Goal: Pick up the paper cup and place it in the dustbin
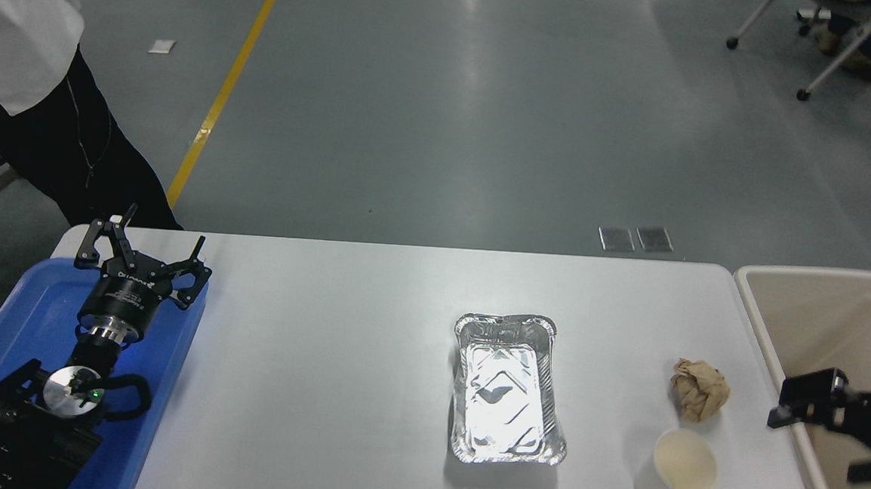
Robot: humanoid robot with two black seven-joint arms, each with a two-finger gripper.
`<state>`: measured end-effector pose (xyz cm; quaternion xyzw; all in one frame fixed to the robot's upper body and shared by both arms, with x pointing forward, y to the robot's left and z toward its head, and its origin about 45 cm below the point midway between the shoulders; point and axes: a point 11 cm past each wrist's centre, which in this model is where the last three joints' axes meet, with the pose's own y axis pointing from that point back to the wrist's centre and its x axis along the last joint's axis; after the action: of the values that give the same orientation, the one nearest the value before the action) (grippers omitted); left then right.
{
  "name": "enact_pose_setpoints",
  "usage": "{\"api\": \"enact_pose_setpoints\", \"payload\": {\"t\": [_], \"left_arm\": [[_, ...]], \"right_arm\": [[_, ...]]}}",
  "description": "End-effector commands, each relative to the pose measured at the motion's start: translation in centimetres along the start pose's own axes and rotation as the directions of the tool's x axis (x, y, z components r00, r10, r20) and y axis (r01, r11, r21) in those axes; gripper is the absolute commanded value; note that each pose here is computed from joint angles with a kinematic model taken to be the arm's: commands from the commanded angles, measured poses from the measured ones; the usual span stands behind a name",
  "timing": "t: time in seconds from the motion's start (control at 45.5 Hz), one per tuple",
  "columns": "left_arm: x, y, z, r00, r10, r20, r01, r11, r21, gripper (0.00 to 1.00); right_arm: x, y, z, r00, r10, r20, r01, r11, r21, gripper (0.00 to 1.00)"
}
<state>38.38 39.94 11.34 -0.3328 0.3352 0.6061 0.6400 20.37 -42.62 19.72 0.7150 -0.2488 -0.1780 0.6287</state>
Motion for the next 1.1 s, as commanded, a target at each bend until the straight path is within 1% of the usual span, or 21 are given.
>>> {"api": "enact_pose_setpoints", "payload": {"t": [0.0,0.088,0.22,0.396,0.549,0.659,0.725,0.879,1.033,1.077], "left_arm": [[0.0,0.0,0.0,1.0,0.0,-0.001,0.0,1.0,-0.001,0.99],[0.0,0.0,0.0,1.0,0.001,0.0,-0.001,1.0,0.0,0.99],[0.0,0.0,0.0,1.0,0.0,-0.001,0.0,1.0,-0.003,0.99],[0.0,0.0,0.0,1.0,0.0,0.0,0.0,1.0,0.0,0.99],[0.0,0.0,0.0,1.0,0.0,0.0,0.0,1.0,0.0,0.99],[0.0,0.0,0.0,1.0,0.0,0.0,0.0,1.0,0.0,0.99],[0.0,0.0,0.0,1.0,0.0,-0.001,0.0,1.0,-0.001,0.99],[0.0,0.0,0.0,1.0,0.0,0.0,0.0,1.0,0.0,0.99],[0.0,0.0,0.0,1.0,0.0,0.0,0.0,1.0,0.0,0.99],[0.0,0.0,0.0,1.0,0.0,0.0,0.0,1.0,0.0,0.99]], "right_arm": [[-0.9,-2.0,0.3,0.992,0.02,0.122,-0.023,0.999,0.025,1.0],[-0.9,-2.3,-0.1,0.989,0.018,0.149,-0.024,0.999,0.037,1.0],[-0.9,-2.7,-0.9,0.989,0.019,0.146,-0.028,0.998,0.058,1.0],[-1.4,-3.4,-1.0,0.991,0.016,0.136,-0.023,0.998,0.051,1.0],[-2.6,-4.9,-1.5,0.988,-0.005,0.156,-0.003,0.999,0.049,1.0],[-3.3,-5.9,-2.1,0.99,-0.008,0.142,0.002,0.999,0.045,1.0],[-3.4,-6.5,-2.4,0.992,0.005,0.129,-0.01,0.999,0.04,1.0],[-3.5,-8.1,-2.9,0.987,0.033,0.157,-0.038,0.999,0.027,1.0],[-3.6,-9.6,-3.0,0.988,0.07,0.136,-0.072,0.997,0.007,1.0],[-3.6,-9.8,-3.1,0.989,0.076,0.128,-0.078,0.997,0.005,0.97]]}}
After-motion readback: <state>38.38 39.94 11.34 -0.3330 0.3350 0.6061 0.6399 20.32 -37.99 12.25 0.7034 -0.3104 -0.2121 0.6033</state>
